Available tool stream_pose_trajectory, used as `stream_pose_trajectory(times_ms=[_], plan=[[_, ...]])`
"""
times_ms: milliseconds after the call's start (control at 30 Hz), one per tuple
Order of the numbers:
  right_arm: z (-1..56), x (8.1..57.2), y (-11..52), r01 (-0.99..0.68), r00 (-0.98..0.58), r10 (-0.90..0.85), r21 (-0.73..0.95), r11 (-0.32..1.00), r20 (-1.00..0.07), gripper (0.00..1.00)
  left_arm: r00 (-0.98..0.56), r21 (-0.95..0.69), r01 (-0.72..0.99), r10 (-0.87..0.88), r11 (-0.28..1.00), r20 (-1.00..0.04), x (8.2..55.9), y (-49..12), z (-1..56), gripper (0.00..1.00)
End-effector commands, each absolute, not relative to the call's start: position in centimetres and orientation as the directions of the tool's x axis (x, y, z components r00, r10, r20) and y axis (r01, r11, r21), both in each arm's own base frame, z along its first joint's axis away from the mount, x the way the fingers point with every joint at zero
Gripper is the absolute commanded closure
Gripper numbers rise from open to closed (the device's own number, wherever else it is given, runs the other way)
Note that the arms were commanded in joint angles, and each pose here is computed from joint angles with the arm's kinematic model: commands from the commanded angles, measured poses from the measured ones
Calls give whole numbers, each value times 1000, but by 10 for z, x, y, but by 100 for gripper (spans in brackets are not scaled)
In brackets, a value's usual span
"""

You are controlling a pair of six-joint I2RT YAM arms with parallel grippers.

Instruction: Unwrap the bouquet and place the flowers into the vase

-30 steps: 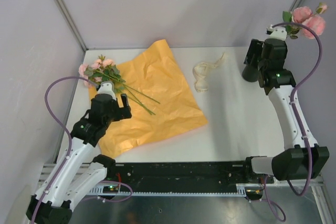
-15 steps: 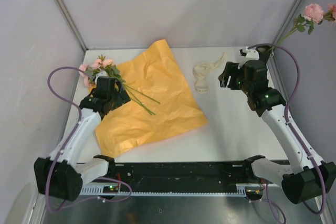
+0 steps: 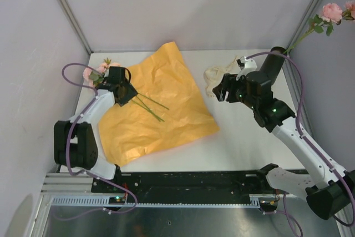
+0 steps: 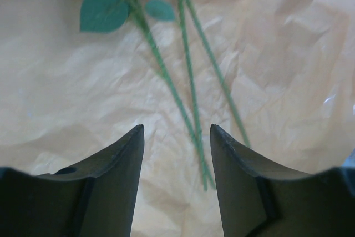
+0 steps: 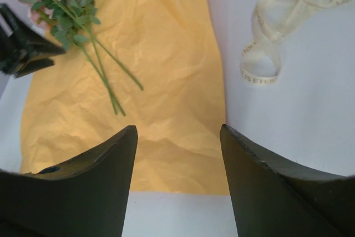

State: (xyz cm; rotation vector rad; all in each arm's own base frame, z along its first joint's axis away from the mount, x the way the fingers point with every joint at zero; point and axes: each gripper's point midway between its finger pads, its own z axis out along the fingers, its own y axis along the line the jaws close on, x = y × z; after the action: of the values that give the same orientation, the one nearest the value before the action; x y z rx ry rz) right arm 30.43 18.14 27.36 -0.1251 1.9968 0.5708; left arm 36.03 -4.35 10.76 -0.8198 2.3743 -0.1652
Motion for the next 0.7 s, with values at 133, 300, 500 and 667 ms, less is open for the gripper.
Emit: stream_pose_trajectory(times_ms=[133,300,500,667], plan=[[307,294,194,-382,-390,192,348,856,-901,34,-501,-379,-560,-666,737,-553,428,-40,116,48],[307,293,198,-390,-388,187,344,854,-903,34,-500,-395,-581,-695,712,-517,443,-46,97,51],[305,293,204,-401,-390,175,338,851,-904,34,-513,-399,-577,-696,713,-502,464,-51,80,52],[302,296,207,-405,-394,166,333,851,-904,34,-513,-394,-595,-709,700,-484,468,-52,66,54]])
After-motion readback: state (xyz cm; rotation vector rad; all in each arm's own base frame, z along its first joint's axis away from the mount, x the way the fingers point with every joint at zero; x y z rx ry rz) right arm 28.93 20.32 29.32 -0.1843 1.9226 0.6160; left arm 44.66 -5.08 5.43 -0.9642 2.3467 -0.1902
